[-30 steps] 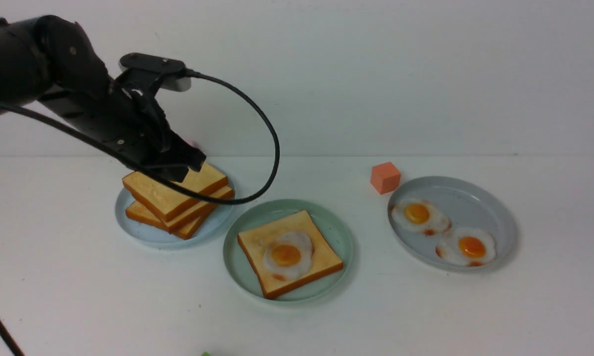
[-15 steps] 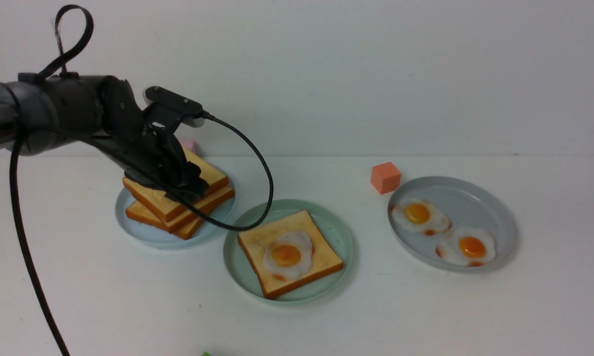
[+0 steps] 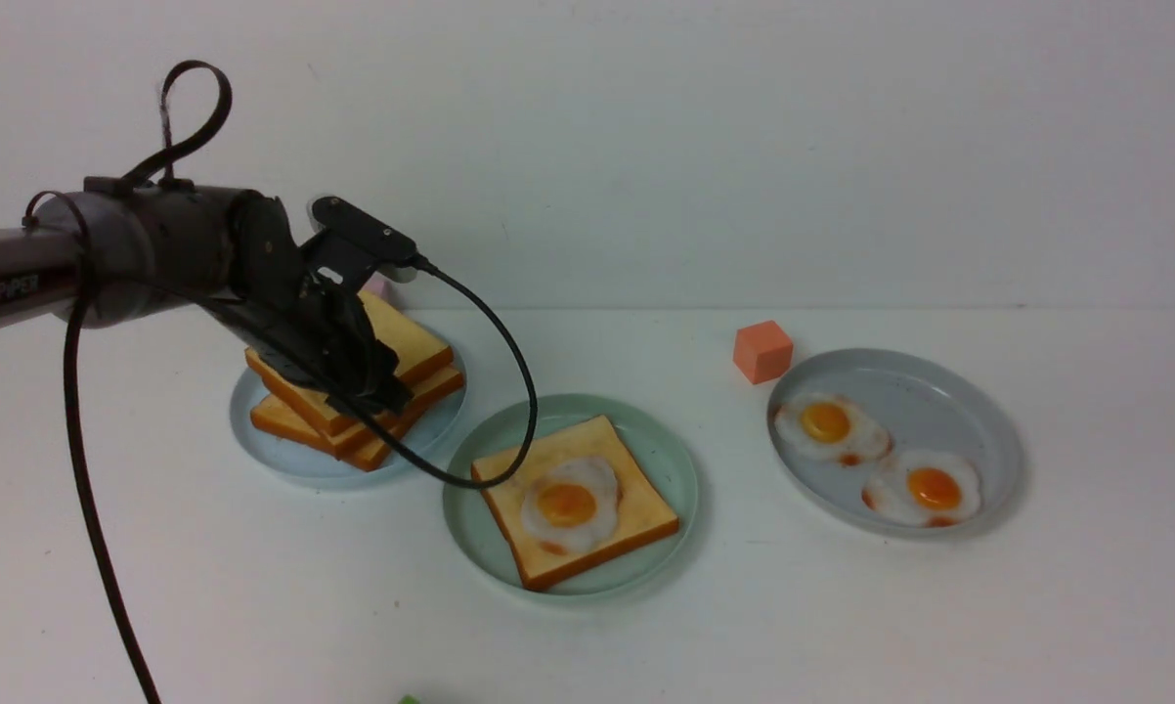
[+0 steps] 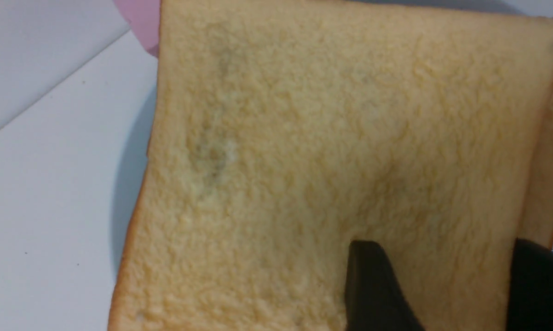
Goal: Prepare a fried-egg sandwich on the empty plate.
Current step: Use the left arm to grab a slice of bread, then use the left arm to place a slice of bread on the fried egg in the middle
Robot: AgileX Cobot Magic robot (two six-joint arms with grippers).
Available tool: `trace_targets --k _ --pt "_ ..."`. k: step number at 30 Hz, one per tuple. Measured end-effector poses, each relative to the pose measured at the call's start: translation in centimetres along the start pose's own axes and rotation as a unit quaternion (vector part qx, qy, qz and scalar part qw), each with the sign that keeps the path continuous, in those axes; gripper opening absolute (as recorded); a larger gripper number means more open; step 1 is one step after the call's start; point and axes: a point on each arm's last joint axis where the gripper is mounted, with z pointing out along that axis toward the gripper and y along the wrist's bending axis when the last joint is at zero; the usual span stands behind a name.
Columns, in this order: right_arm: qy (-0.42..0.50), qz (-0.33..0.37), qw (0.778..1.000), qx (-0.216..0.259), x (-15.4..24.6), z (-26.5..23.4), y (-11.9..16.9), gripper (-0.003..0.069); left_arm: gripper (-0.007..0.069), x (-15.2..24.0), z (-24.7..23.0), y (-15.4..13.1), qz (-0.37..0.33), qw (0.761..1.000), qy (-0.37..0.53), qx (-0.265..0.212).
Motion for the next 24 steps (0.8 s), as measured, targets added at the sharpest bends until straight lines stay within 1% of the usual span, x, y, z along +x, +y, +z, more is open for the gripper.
trace_targets --k 3,4,5,7,10,15,20,23,24 --pt "0.003 0.000 1.000 0.001 0.1 0.0 0.0 0.0006 0.0236 0.0 0.0 -0.1 0.008 1.000 0.002 -0.001" --pt "0.004 0.000 1.000 0.001 0.1 0.0 0.0 0.0006 0.0228 0.0 0.0 -0.1 0.008 1.000 0.002 -0.001" --pt "0.007 0.000 1.000 0.001 0.1 0.0 0.0 0.0006 0.0164 -0.1 0.0 -0.2 0.012 1.000 0.003 -0.002" --pt "0.009 0.000 1.000 0.001 0.2 0.0 0.0 0.0006 0.0087 -0.1 0.0 -0.2 0.013 1.000 0.003 -0.001" --pt "0.010 0.000 1.000 0.002 0.2 0.0 0.0 0.0006 0.0036 -0.3 -0.4 -0.1 0.014 1.000 -0.001 -0.003" --pt "0.012 0.000 1.000 0.002 0.2 0.0 0.0 0.0006 0.0035 -0.8 -2.5 0.1 0.015 1.000 -0.008 -0.008" --pt "0.012 0.000 1.000 0.002 0.2 0.0 0.0 0.0013 0.0035 -1.8 -6.5 0.5 0.006 0.999 -0.037 -0.015" --pt "0.019 -0.003 1.000 0.011 0.4 0.0 -0.2 0.0014 0.0035 -2.2 -9.3 -0.3 0.001 0.999 -0.051 -0.006" --pt "0.026 -0.004 1.000 0.016 0.5 0.0 -0.3 0.0015 0.0035 -2.2 -10.0 -1.3 0.008 0.998 -0.056 -0.001"
